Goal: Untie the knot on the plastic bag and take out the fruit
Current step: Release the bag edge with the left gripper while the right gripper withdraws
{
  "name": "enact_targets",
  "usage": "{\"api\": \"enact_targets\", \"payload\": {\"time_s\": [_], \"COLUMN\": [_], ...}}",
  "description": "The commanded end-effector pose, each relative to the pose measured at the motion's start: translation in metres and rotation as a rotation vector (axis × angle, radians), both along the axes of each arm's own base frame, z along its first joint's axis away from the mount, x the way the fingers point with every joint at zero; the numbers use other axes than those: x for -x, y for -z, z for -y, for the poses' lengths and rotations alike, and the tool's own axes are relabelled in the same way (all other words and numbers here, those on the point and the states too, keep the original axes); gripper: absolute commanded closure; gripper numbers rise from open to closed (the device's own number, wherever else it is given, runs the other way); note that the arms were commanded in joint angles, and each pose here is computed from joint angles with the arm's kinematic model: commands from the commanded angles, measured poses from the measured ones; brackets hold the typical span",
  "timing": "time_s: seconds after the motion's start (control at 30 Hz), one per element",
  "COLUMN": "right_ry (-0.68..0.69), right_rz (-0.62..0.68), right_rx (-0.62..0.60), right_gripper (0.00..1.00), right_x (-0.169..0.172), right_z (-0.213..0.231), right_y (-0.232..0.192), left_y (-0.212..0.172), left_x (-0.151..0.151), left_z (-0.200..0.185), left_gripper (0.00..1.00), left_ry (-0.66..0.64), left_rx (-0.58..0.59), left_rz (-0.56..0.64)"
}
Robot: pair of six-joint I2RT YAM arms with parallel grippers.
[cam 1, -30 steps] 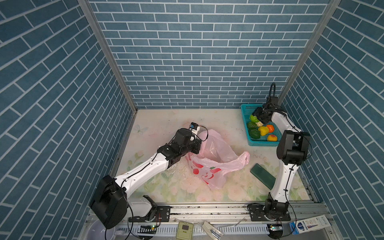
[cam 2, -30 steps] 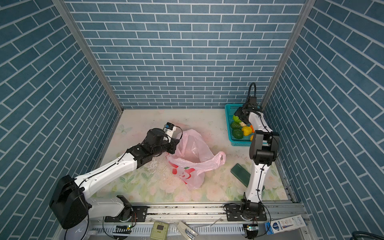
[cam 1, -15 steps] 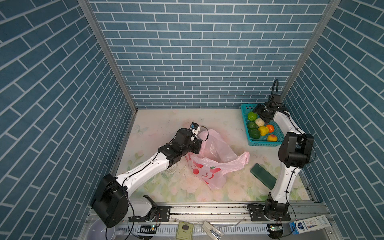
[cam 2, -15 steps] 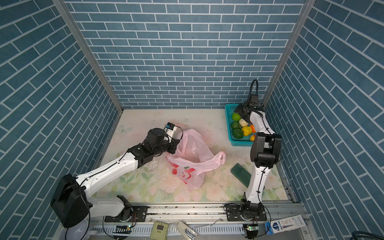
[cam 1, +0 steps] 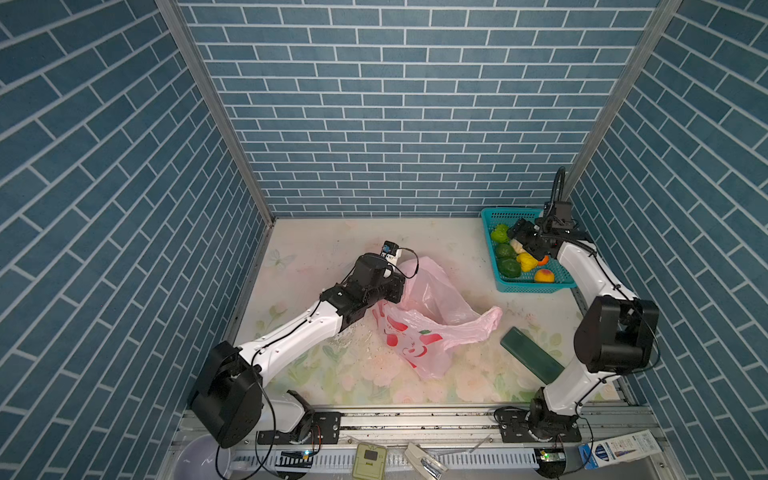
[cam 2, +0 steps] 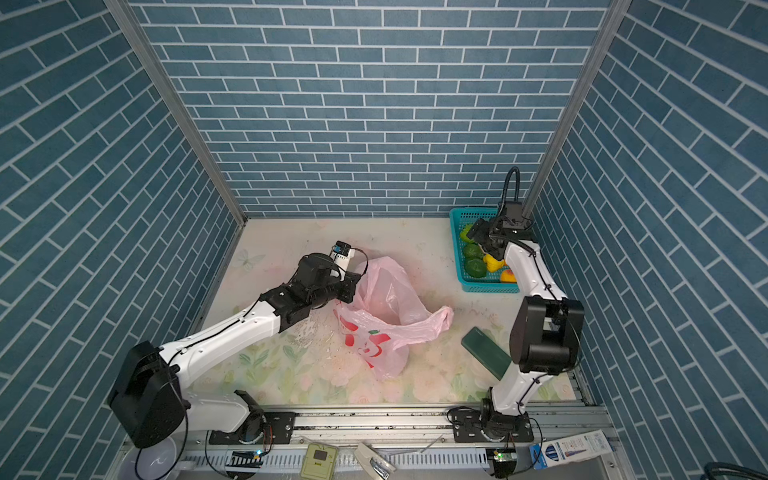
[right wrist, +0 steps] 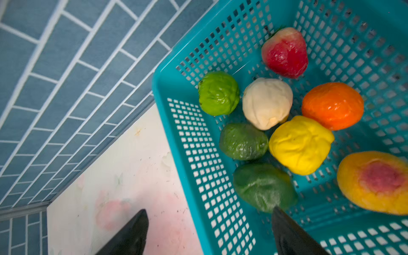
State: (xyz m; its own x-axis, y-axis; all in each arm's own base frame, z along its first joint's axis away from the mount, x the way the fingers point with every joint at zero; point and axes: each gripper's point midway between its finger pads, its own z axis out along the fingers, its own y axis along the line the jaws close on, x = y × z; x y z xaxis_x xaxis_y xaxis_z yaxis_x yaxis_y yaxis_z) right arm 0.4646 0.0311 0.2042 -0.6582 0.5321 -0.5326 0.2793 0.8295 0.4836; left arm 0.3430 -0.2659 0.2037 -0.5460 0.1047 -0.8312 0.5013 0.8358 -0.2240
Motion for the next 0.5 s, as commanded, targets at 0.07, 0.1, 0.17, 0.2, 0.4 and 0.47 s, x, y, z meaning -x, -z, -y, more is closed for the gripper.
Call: {"api": "enact_targets", "payload": {"time_s": [0.07,0.1,0.17,0.2,0.4,0.47], "right_ry": [-0.043,-0.051,-0.050,-0.046,-0.036,-0.036], "right_rz": [-0.012,-0.016,-0.029,-0.028,-0.063,-0.072], "right_rx": [-0.032,-0.032,-0.034,-0.040,-0.057,-0.058], "right_gripper": [0.14,0.14,0.14,0.14,0.14,0.14], "right_x": [0.059,0.071,0.092,0.102,0.147,0.156], "right_z": [-0.027,-0.032,-0.035,-0.036,-0.037,-0.037], "right_y": [0.004,0.005,0.008,0.008,0.017,0.019], "left_y": [-0.028,-0.030,-0.032,-0.035,-0.047,-0.049], "left_x": [-0.046,-0.055,-0.072,-0.082,-0.129,-0.141], "left_z": [0.002,0.002,0.001,0.001,-0.001,0.001], "left_gripper": [1.00,1.00,1.00,1.00,1.00,1.00], "left_ry": [-0.045,-0.050,-0.060,-0.065,-0.096,-0.098], "left_rx": [0.019,0.021,0.019,0.020,0.028,0.026], "left_rz": [0.104,0.113,0.125,0.136,0.175,0.181]}}
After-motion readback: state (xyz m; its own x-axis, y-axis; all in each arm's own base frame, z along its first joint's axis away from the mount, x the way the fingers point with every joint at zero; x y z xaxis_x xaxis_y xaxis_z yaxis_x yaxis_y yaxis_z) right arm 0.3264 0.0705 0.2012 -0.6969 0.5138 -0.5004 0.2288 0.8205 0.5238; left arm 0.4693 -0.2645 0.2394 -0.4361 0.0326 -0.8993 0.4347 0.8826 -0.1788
